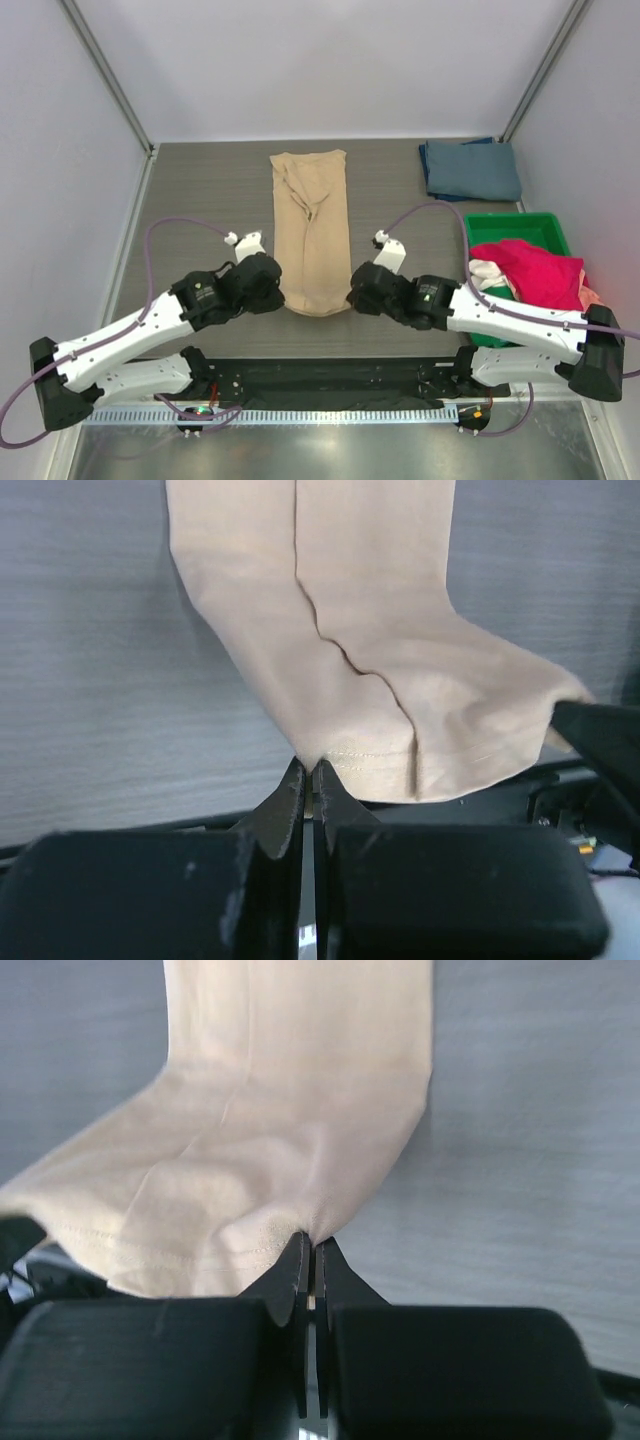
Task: Fold and stack the t-shirts
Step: Fold the tshirt
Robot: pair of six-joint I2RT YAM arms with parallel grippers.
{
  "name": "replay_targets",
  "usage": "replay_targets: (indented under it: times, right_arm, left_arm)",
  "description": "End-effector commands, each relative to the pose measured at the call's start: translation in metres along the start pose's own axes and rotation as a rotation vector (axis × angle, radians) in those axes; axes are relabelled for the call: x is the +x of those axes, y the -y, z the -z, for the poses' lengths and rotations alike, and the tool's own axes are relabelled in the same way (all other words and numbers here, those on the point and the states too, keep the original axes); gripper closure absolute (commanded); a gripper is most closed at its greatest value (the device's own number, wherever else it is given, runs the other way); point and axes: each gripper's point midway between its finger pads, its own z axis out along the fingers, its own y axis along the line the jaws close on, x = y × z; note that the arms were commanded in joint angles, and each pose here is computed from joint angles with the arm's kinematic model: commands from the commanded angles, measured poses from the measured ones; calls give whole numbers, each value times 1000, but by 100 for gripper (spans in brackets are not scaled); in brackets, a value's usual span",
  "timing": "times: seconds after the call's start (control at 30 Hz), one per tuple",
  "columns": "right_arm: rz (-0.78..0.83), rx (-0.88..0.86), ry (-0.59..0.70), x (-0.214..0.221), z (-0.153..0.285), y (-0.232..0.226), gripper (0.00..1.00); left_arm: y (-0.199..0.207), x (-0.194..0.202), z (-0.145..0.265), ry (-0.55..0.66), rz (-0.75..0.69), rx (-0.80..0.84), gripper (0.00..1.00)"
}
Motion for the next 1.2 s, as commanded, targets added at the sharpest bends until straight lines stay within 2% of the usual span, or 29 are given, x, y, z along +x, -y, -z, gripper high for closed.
replay_targets:
  times: [0.0,0.4,0.53,0.83,1.17]
  right_arm:
    - [62,38,92,-42,3,3,99]
    - [83,118,163,-131,-28,3,99]
    - [84,133,177,-163,-47,2,99]
    - [82,130,112,-183,-104,5,99]
    - [73,150,48,-201,-158,19,99]
  left_arm:
    - [0,-38,6,101,-67,-52,100]
    - [-3,-120,-28,143,-42,-59,100]
    - [-4,-137,-54,109,-46,-80,100]
    - [-16,-178,-103,96,-10,-110,100]
    - [-44,-192,-169,2,-39,-195,100]
